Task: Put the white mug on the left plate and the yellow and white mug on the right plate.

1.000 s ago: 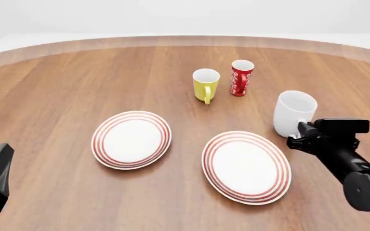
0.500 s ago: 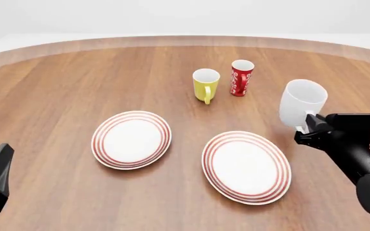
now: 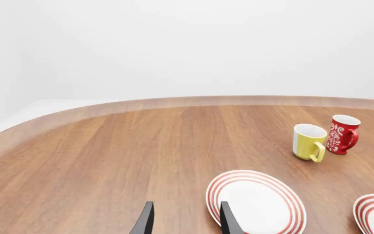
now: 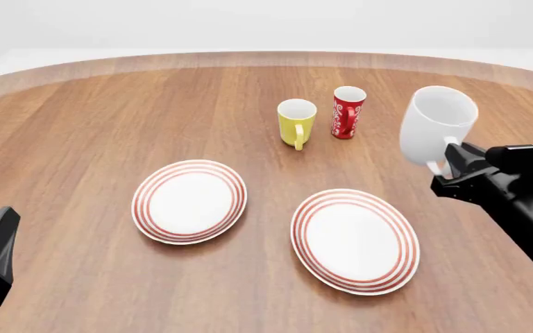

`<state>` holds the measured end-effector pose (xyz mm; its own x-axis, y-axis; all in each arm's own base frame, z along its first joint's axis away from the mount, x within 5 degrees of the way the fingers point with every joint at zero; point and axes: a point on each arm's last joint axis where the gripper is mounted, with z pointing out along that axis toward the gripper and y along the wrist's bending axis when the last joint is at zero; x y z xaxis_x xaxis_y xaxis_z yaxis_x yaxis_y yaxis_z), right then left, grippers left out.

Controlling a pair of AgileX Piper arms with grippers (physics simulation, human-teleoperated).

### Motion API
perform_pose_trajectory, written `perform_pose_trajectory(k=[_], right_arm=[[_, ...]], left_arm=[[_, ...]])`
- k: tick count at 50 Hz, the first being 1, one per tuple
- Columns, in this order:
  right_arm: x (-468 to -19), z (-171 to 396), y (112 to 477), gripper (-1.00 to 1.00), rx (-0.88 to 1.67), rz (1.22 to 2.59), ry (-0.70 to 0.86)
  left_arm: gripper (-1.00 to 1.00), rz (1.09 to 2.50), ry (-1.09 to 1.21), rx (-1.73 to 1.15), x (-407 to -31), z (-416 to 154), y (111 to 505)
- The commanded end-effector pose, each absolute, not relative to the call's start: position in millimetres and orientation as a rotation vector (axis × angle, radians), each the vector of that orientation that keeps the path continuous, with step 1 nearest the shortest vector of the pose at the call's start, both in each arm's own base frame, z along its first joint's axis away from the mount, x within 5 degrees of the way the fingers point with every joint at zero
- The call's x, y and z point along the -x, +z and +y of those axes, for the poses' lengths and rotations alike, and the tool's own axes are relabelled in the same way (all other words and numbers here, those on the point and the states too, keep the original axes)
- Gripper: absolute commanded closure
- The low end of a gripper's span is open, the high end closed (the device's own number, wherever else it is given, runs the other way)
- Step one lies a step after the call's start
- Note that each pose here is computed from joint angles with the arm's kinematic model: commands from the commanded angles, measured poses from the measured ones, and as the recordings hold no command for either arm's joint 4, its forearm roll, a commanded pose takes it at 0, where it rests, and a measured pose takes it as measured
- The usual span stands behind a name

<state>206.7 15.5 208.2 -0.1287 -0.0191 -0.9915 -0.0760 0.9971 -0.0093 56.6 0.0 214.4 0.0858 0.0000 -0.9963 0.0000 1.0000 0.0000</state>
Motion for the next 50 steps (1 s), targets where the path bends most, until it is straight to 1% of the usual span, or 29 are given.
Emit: perform_pose_trajectory(k=[1,10,16,23,35,50], right_arm=[[-195,25,232,1.00,0.118,1.651,0.083],[-190,32,247,1.00,0.162,1.626,0.108],[-179,45,260,1.00,0.221,1.587,0.166],[-175,53,270,1.00,0.267,1.564,0.199],[-176,71,282,1.00,0.325,1.531,0.273],[-189,99,290,1.00,0.396,1.503,0.355]], left_arm=[[-1.00,1.485,0.000,0.000,-57,0,214],[-1.00,1.485,0.000,0.000,-57,0,214],[-1.00,1.485,0.000,0.000,-57,0,214],[-1.00,1.485,0.000,0.000,-57,0,214],[-1.00,1.485,0.000,0.000,-57,0,214],[-1.00,1.485,0.000,0.000,-57,0,214]])
